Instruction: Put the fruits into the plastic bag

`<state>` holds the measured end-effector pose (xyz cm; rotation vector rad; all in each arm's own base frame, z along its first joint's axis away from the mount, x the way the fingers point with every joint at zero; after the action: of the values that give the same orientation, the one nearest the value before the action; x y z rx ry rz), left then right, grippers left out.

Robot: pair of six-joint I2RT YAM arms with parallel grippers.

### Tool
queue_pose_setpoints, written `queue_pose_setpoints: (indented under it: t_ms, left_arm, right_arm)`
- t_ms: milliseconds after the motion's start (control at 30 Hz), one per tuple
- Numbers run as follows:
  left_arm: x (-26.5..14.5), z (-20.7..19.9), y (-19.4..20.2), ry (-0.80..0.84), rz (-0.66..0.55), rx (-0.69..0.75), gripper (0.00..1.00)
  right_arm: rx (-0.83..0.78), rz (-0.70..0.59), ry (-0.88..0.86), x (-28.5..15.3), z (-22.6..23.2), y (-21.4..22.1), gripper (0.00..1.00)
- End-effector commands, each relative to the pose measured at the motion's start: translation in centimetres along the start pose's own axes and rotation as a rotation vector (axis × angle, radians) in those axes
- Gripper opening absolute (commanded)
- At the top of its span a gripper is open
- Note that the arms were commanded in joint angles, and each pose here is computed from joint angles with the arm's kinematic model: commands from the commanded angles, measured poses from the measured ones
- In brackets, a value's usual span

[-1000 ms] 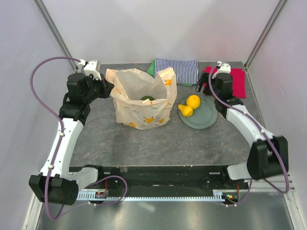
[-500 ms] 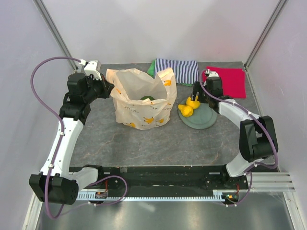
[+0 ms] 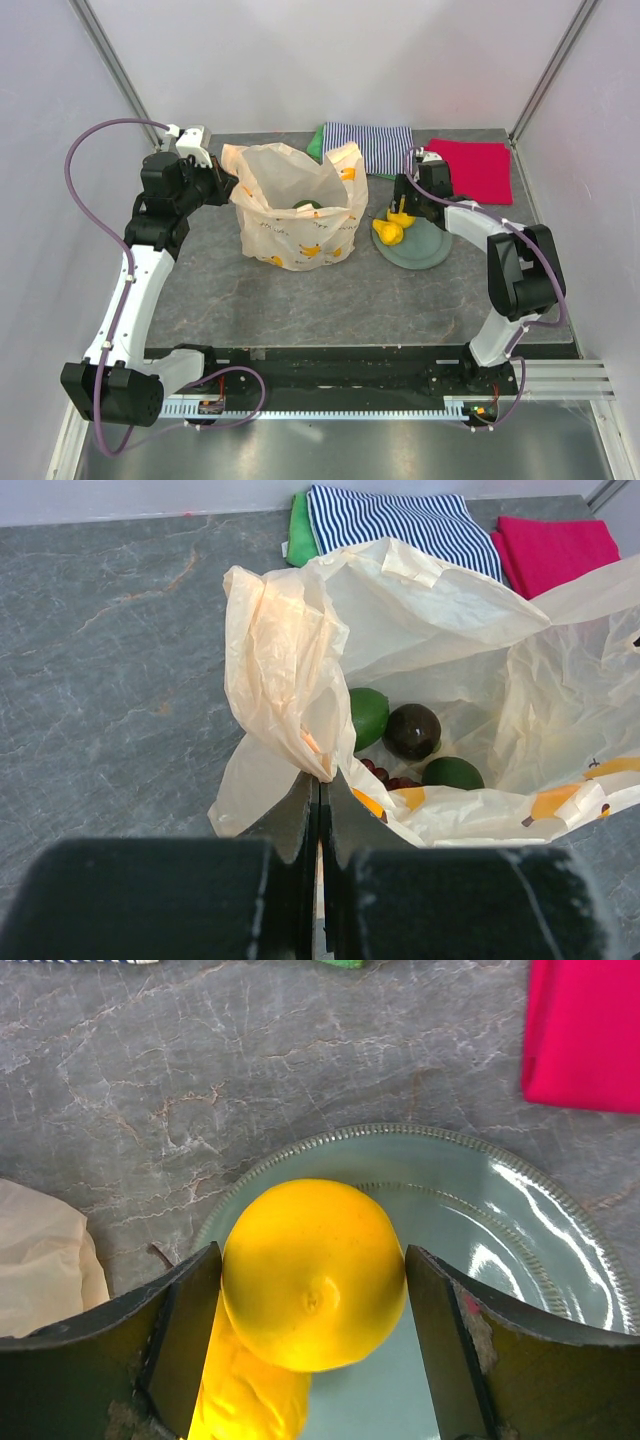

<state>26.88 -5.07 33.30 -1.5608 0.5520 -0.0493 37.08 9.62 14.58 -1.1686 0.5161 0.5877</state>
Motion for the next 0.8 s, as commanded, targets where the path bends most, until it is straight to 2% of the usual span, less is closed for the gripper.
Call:
queue_pose_setpoints:
  t_ms: [0, 233, 300, 400, 467, 600, 667, 700, 767]
  left_arm:
    - [0.0, 0.2, -0.4, 0.005, -0.027, 0.042, 0.01]
    - [0.0, 0.2, -0.4, 0.003, -0.027, 0.042, 0.02]
    - [0.0, 0.2, -0.4, 0.002, -0.026, 0.041, 0.02]
    - [0.0, 0.2, -0.4, 0.002, -0.027, 0.042, 0.02]
    - [0.0, 0.2, -0.4, 0.000, -0.027, 0.042, 0.01]
    - [-0.1, 0.2, -0.4, -0.001, -0.029, 0.044, 0.02]
    - [-0.1, 0.2, -0.5, 0.000, -0.030, 0.044, 0.02]
    - [-0.1, 0.2, -0.4, 0.000, -0.029, 0.042, 0.02]
    - [-0.1, 0.2, -0.5, 0.003, -0.030, 0.043, 0.01]
  right_arm:
    - [-0.010, -0.016, -0.027, 0.6, 1.0, -1.0, 0.81]
    - [-0.017, 0.029, 0.019, 1.4, 0.5, 0.0, 0.76]
    - [-0.017, 0.024, 0.026, 1.3, 0.4, -0.1, 0.62]
    - [-0.018, 0.002, 0.023, 0.6, 0.6, -0.5, 0.48]
    - [-0.019, -0.034, 0.018, -0.4, 0.8, -1.4, 0.41]
    - [-0.026, -0.129, 0.031, -3.1, 1.0, -3.4, 0.36]
    - [-0.013, -0.215, 0.027, -5.4, 1.2, -4.6, 0.33]
    - [-0.002, -0.251, 0.009, -6.3, 1.3, -5.1, 0.32]
    - [0.044, -0.391, -0.138, -9.7, 2.6, -6.2, 0.29]
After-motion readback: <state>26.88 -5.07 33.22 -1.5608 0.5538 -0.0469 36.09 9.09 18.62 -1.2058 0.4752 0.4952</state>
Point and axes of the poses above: each gripper's point midway between its finger pads, its own x axis out along the fingers, its own z axis along the line the jaws close on, y = z × x, the point moved 10 cm from there along -x, back along the fingers, and after that the axes turned 8 degrees about x, right-handed, at the moved point
